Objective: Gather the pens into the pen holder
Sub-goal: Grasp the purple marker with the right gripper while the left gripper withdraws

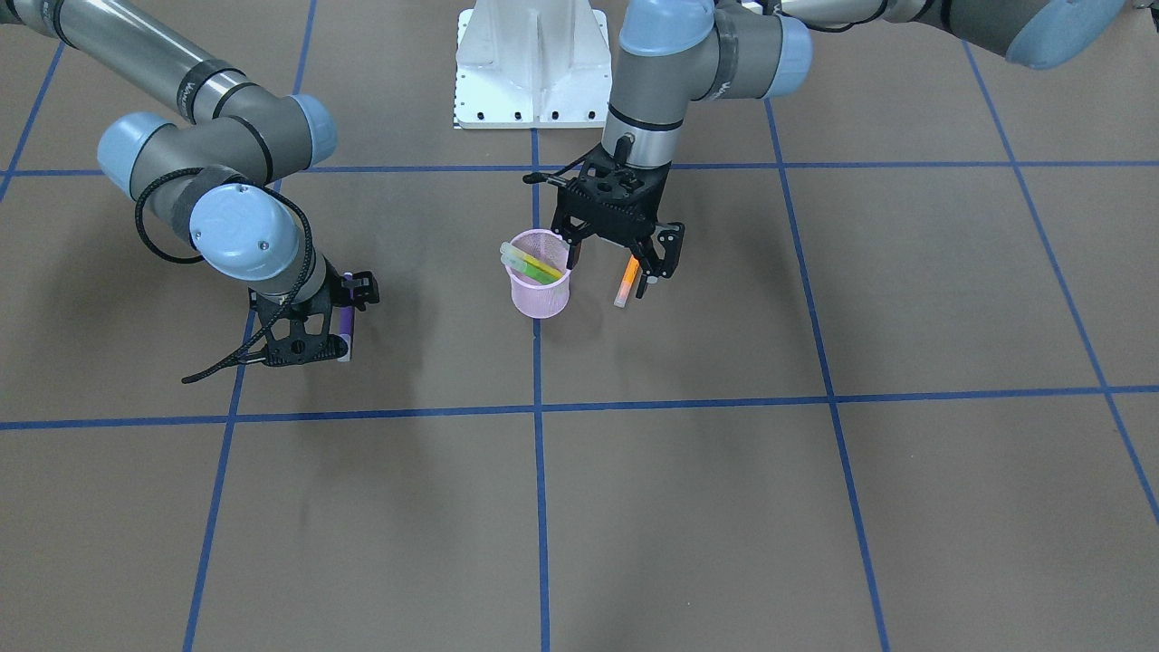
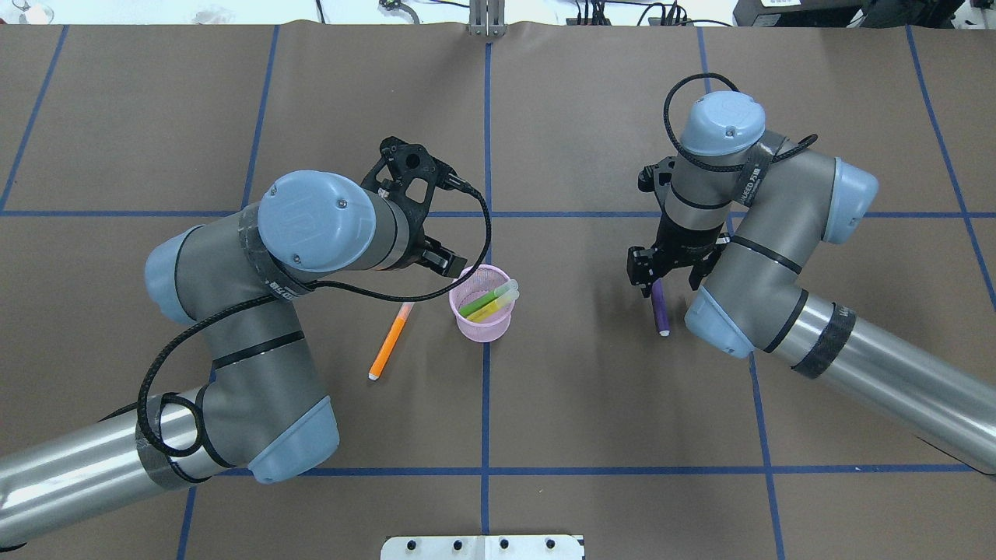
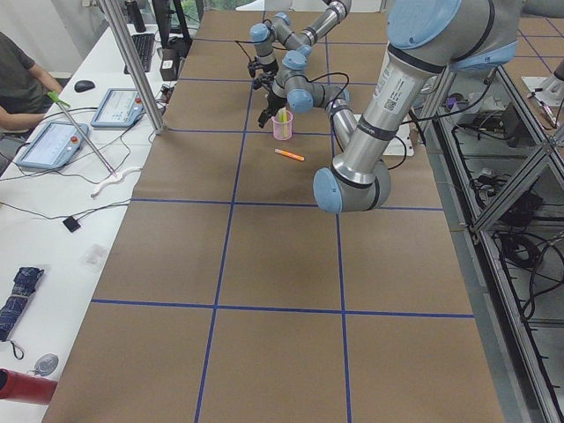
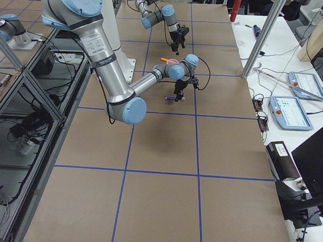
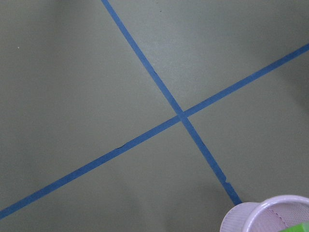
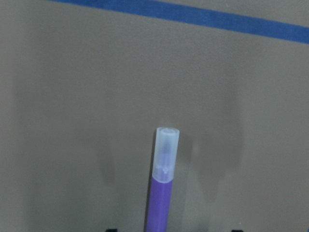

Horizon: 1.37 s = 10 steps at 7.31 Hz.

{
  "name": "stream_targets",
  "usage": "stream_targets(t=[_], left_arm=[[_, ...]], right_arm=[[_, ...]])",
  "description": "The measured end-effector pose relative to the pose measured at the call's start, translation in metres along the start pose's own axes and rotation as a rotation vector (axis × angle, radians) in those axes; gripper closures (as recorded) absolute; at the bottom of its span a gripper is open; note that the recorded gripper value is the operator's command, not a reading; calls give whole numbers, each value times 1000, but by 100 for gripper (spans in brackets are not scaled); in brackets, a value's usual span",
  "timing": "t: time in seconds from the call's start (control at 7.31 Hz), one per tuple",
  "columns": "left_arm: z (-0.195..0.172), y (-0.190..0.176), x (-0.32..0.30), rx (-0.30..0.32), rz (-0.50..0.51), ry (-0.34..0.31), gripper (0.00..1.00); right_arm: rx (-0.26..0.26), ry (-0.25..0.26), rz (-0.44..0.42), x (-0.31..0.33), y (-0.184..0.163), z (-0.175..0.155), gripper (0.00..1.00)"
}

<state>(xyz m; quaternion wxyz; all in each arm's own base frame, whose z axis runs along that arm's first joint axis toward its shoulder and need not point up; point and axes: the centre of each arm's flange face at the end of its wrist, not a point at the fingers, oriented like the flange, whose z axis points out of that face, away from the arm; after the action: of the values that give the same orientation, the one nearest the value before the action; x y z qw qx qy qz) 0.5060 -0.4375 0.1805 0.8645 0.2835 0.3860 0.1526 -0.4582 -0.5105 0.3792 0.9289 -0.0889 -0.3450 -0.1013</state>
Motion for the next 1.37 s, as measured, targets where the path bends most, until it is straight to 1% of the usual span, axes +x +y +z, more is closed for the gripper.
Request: stream_targets(t=[0.14, 0.41, 0.68, 0.82, 0.96, 1.23, 1.37], left_arm=[[0, 0, -1, -1, 0, -1, 1], [0, 1, -1, 0, 0, 0, 1], [-2, 1, -1, 2, 0, 1, 1], [-4, 2, -2, 3, 0, 3, 1], [-5, 4, -3, 4, 0, 4, 1], [-5, 7, -5, 1, 1, 3, 1], [-5, 7, -6, 0, 2, 3, 1]], right_arm=[[-4, -3, 13, -6, -5, 0, 25], [-10, -7, 32, -9, -9, 0, 34], [-20, -12, 51, -7, -9, 2, 36], [-23, -23, 71, -5, -11, 6, 38], [-16, -46, 94, -1, -15, 12, 43], [1, -80, 112, 2, -21, 17, 89], [-2, -90, 117, 4, -22, 17, 89]])
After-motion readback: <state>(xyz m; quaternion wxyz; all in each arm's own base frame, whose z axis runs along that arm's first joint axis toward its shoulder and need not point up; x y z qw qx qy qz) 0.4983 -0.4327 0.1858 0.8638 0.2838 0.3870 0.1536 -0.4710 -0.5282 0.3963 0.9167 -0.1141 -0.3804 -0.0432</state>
